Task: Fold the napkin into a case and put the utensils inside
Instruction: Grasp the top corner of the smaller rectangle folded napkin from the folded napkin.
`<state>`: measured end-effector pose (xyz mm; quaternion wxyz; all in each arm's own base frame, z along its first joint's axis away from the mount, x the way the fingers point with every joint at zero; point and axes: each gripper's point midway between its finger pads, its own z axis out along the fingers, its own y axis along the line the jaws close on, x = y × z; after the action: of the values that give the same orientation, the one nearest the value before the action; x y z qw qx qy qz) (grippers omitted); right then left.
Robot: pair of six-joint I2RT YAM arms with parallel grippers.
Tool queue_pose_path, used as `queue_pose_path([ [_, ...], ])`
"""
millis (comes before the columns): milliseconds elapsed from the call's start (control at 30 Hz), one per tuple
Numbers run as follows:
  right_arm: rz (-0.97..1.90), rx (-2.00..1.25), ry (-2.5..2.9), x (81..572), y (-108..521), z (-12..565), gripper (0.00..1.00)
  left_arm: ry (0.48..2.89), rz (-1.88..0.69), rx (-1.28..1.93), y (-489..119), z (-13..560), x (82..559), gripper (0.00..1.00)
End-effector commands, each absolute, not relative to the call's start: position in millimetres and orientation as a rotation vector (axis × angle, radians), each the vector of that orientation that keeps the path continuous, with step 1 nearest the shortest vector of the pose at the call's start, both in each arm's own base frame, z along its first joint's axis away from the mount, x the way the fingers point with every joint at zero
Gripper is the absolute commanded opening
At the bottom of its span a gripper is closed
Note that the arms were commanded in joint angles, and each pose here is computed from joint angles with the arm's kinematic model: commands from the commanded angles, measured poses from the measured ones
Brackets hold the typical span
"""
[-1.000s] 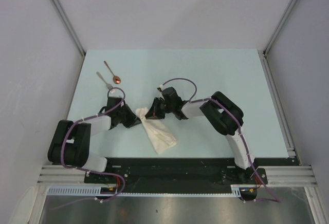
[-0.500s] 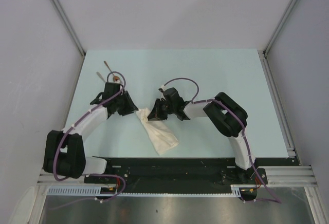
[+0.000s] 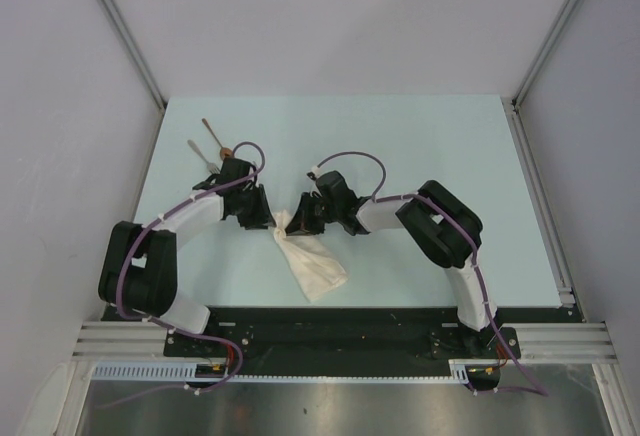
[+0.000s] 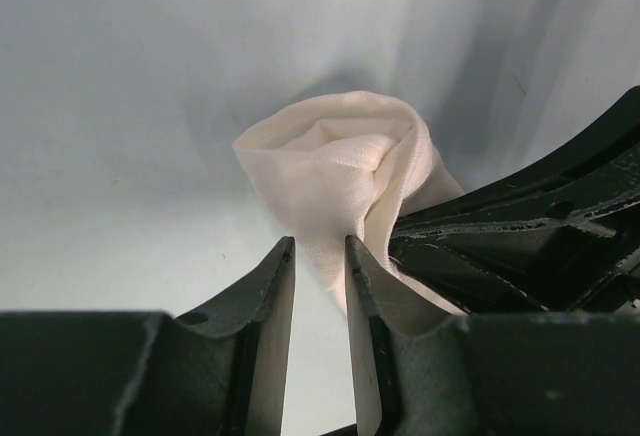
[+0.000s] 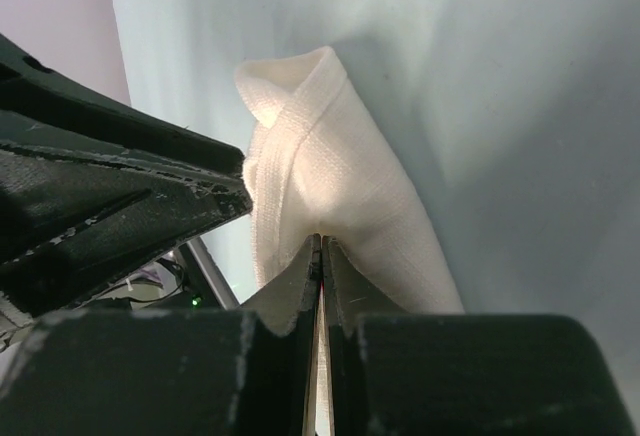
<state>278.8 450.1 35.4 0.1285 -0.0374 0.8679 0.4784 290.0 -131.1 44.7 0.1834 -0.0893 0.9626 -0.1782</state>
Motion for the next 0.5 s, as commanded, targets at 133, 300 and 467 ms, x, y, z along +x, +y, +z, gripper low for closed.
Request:
queue_pose_path([
  [133,1.432,-0.165,2.423,281,459,76,0.06,2.653,-0.543,-0.177,-140,66,298,0.35],
  [300,1.434,-0.167,2.429,279,459,74,0.06,2.607,-0.522,-0.171,-139,79,304,0.37],
  [467,1.434,-0.164,2.428,280,458,73,0.06,2.633,-0.526,-0.146,-144,76,307,0.36],
])
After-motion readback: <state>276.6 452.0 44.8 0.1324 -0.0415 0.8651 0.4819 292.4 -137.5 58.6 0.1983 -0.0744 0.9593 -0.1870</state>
